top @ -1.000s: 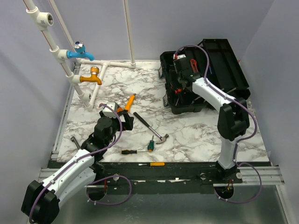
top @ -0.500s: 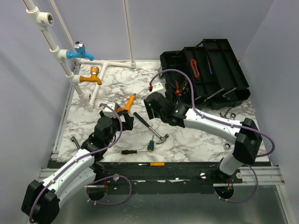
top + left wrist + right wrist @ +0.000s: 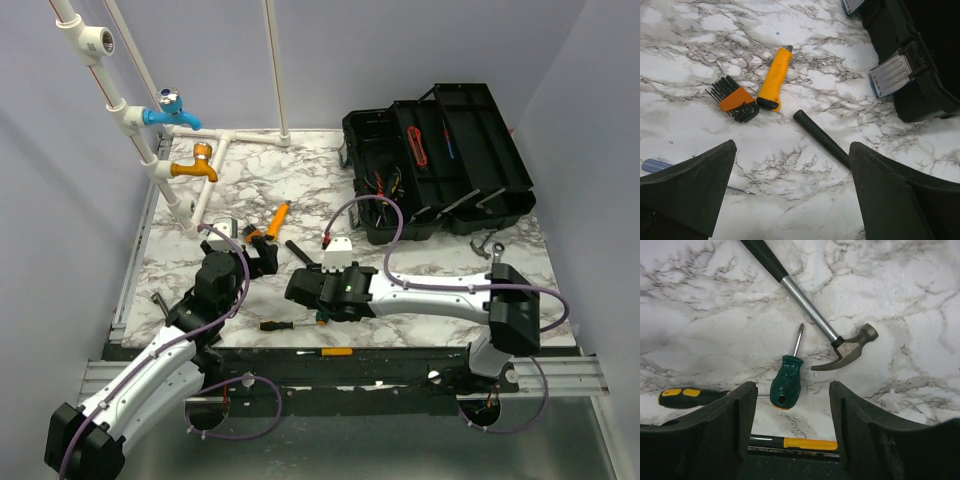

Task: Pack the tool kit
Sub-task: Pick up the screwdriver from the center of the board.

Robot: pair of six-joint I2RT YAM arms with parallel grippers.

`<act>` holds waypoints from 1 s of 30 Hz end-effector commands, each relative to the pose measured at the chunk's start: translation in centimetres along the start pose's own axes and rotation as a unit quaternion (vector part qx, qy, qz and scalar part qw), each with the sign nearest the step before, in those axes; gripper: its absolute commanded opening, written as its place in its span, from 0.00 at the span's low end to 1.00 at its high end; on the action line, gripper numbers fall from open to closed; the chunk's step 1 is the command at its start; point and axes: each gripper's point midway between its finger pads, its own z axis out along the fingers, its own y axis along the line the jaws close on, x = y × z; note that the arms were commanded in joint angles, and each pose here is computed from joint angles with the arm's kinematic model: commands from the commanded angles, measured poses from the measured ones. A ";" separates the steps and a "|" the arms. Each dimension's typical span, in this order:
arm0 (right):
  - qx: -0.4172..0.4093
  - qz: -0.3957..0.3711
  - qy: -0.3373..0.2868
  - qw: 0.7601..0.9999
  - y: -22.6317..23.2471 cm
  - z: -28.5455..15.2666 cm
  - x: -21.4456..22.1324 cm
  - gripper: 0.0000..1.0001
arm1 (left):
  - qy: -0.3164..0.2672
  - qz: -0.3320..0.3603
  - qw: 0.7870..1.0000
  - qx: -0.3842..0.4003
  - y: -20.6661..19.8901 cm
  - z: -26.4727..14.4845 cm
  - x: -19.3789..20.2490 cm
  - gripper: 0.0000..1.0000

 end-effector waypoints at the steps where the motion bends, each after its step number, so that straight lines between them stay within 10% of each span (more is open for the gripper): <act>1: 0.061 0.070 0.041 0.995 -0.5 1.3 3.8 0.63 | -0.020 -0.027 0.999 -0.025 0.9 -0.6 -0.9 0.98; 16: 0.033 0.110 0.084 0.990 1.8 4.0 7.9 0.59 | -0.017 -0.041 0.999 -0.014 0.6 -0.8 -0.5 0.98; 30: -0.037 0.099 -0.016 0.994 3.1 1.6 0.8 0.22 | -0.014 -0.036 0.999 -0.017 0.7 -0.6 -0.3 0.98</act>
